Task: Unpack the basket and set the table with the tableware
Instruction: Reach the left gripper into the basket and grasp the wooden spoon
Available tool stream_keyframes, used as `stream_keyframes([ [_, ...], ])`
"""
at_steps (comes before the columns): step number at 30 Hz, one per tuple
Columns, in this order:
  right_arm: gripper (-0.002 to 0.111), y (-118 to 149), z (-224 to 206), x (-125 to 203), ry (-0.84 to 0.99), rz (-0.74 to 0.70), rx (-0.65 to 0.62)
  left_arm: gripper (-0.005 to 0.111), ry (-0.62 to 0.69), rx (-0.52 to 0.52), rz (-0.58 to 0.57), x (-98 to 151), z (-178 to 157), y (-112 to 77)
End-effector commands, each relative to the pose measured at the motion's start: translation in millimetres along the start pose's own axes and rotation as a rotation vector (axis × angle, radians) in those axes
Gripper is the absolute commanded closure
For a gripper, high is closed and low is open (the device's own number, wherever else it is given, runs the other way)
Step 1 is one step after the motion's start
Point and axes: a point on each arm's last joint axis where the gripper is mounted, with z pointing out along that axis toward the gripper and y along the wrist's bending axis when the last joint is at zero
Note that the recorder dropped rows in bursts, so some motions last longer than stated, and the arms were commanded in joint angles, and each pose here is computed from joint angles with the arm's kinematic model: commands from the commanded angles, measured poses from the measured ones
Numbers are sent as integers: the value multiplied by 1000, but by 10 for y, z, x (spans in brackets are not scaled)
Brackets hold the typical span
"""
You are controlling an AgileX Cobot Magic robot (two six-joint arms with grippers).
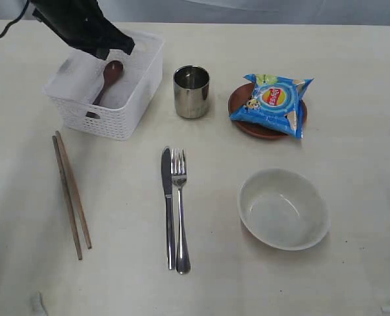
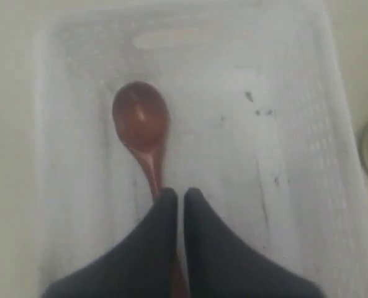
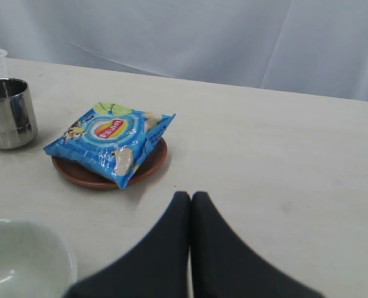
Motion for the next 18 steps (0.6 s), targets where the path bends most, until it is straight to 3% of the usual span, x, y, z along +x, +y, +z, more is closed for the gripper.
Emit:
stream_keyframes([
  [1,109,-4,0,5,-5,-3,7,74,137,-51,91,132,129,-103],
  [4,109,-4,0,5,-5,-3,7,73,131,-169,126,112,155,-238],
  [8,109,-4,0,5,-5,-3,7,73,49,-161,221,36,171,-507],
  [11,109,-4,0,5,-5,-3,7,71,68,-189,176,3,255,-507],
  [15,109,-4,0,5,-5,-3,7,53,226,-222,118,30,496,-424],
  [18,109,-4,0,5,-5,-3,7,53,279,-238,75,31,633,-412],
])
